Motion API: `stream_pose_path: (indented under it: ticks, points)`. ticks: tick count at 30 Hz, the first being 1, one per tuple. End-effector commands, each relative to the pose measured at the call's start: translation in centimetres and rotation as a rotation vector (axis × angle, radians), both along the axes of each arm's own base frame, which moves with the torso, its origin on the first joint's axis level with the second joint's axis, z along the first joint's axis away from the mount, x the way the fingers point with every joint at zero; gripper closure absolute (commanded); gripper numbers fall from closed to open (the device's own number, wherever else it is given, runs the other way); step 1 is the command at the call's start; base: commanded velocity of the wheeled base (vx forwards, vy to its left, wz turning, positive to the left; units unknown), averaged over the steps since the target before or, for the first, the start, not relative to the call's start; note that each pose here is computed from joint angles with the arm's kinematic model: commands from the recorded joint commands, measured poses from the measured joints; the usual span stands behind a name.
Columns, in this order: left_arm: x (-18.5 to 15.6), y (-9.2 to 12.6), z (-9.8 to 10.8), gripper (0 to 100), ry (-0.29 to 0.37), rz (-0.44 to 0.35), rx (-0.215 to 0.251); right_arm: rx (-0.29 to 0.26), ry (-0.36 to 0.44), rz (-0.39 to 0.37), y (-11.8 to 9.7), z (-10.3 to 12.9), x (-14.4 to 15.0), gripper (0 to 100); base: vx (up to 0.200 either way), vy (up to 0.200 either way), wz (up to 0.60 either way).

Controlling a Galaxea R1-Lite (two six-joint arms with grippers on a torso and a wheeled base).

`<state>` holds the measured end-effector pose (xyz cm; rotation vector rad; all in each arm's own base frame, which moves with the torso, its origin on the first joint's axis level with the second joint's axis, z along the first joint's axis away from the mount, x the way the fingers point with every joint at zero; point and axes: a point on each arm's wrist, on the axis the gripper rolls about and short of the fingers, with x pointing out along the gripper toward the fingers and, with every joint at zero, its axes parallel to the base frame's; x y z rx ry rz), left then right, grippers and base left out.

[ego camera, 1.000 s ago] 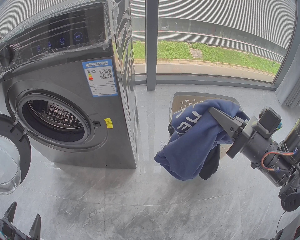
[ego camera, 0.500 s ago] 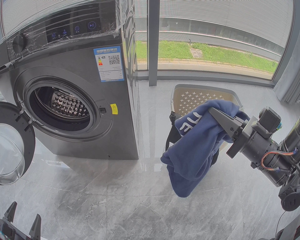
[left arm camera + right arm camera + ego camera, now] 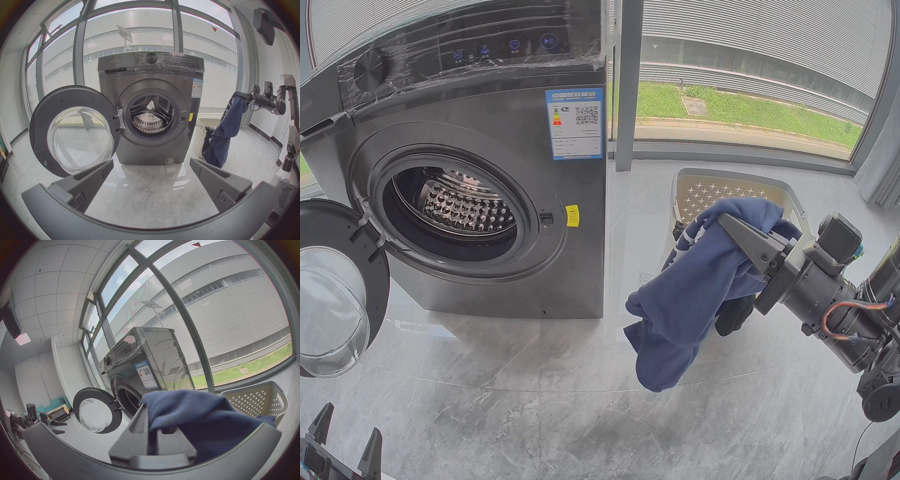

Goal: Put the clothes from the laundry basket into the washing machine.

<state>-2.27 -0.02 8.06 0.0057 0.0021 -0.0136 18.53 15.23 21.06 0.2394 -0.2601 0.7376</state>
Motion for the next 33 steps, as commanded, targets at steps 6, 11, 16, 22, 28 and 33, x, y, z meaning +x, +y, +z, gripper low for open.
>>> stream_pose_path:
  ticks: [6, 11, 16, 22, 28, 33]
  points:
    - [-0.01, 0.00, -0.50, 0, 0.001, 0.000, 0.000, 0.001, 0.000, -0.001, -0.01, 0.01, 0.01, 100, 0.000, 0.167, 0.00]
    - [-0.01, 0.00, -0.50, 0, 0.001, 0.000, 0.000, 0.000, 0.001, -0.001, -0.02, -0.02, 0.00, 100, 0.000, 0.000, 0.00]
    - [-0.01, 0.00, -0.50, 0, 0.001, 0.000, 0.000, -0.001, 0.002, -0.001, -0.02, -0.06, -0.01, 100, 0.000, 0.120, 0.00]
    - [-0.01, 0.00, -0.50, 0, 0.001, 0.000, 0.000, 0.001, 0.002, -0.001, -0.02, -0.02, 0.00, 100, 0.000, 0.200, 0.00]
    - [-0.01, 0.00, -0.50, 0, 0.001, 0.000, 0.000, -0.001, 0.002, -0.001, -0.02, -0.06, -0.01, 100, 0.000, 0.200, 0.00]
    - [-0.01, 0.00, -0.50, 0, 0.001, 0.000, 0.000, 0.000, 0.003, -0.004, -0.08, -0.06, 0.03, 100, 0.000, 0.200, 0.00]
